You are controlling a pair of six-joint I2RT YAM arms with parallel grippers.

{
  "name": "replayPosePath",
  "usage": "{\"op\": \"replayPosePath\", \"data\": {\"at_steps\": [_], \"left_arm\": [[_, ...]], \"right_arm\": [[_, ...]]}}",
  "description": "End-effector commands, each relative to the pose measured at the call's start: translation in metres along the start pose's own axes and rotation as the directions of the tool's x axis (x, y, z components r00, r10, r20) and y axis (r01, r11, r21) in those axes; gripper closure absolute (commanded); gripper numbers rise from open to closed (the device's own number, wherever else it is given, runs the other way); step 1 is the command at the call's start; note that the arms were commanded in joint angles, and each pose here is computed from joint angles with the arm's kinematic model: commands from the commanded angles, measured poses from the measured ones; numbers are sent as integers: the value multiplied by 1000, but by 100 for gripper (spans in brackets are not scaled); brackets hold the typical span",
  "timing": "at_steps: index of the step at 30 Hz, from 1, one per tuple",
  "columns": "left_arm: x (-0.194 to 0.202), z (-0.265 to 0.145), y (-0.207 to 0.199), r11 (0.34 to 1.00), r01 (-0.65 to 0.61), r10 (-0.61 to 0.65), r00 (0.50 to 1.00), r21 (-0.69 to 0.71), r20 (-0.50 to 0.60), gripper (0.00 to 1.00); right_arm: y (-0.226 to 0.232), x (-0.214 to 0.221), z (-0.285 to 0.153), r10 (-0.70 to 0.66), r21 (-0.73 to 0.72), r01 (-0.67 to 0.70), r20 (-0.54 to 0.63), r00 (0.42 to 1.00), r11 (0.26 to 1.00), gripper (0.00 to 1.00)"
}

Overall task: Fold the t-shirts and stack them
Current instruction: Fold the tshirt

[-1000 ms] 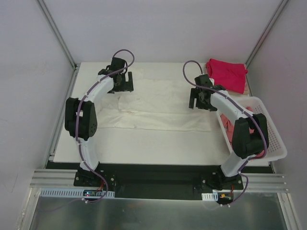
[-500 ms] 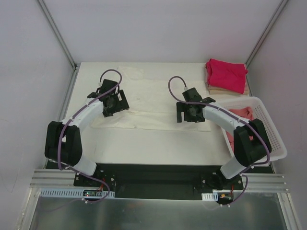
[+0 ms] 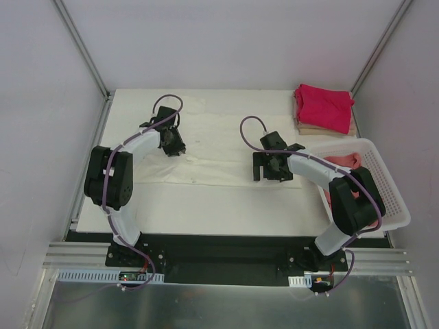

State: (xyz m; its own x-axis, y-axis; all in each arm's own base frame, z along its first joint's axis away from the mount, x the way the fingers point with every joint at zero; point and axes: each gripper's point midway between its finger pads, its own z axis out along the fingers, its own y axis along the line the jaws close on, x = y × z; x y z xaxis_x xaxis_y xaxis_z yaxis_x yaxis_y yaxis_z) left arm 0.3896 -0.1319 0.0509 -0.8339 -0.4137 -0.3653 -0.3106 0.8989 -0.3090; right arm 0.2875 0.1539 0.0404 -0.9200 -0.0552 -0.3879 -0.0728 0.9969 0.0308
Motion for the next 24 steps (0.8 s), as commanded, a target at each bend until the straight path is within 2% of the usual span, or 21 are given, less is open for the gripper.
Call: {"op": "replayPosePath", "data": {"at_steps": [1, 3, 7, 10, 11, 15, 17, 19, 21, 23, 24], "left_arm": [[-24, -6, -22, 998, 5, -8, 999, 60, 49, 87], [-25, -5, -29, 996, -8, 5, 999, 84, 36, 100], [-34, -1, -47, 991, -78, 72, 996, 111, 53, 100], [-41, 4, -69, 972, -184, 175, 982, 149, 69, 100], [-44, 8, -78, 958, -231, 221, 972, 168, 76, 95], [-36, 16, -99, 900, -352, 352, 935, 257, 49, 89], [-34, 19, -104, 871, -414, 416, 908, 264, 50, 78], [-33, 19, -109, 848, -453, 456, 888, 275, 57, 76], [-29, 16, -111, 836, -465, 472, 880, 292, 48, 38], [-31, 5, -113, 829, -476, 478, 875, 293, 69, 28], [-32, 0, -112, 832, -478, 478, 875, 284, 74, 12]], "right_arm": [[2, -1, 1, 12, -2, -12, 11, 1000, 1000, 3], [2, -1, 1, 13, -2, -13, 9, 1000, 1000, 3], [2, 0, 1, 12, -1, -12, 4, 1000, 1000, 3], [0, 2, 1, 8, 8, -8, 1, 1000, 1000, 3], [-1, 1, 1, 8, 9, -8, 3, 1000, 1000, 3], [-3, 2, -1, 5, 19, -5, 4, 1000, 1000, 3], [-4, 1, -3, 5, 24, -5, 8, 1000, 1000, 3], [-6, 1, -4, 4, 31, -5, 7, 1000, 1000, 3], [-6, 0, -7, 7, 28, -8, 16, 1000, 1000, 3], [-7, -3, -11, 9, 32, -10, 31, 999, 999, 3], [-8, -3, -12, 9, 32, -11, 35, 999, 999, 3]]}}
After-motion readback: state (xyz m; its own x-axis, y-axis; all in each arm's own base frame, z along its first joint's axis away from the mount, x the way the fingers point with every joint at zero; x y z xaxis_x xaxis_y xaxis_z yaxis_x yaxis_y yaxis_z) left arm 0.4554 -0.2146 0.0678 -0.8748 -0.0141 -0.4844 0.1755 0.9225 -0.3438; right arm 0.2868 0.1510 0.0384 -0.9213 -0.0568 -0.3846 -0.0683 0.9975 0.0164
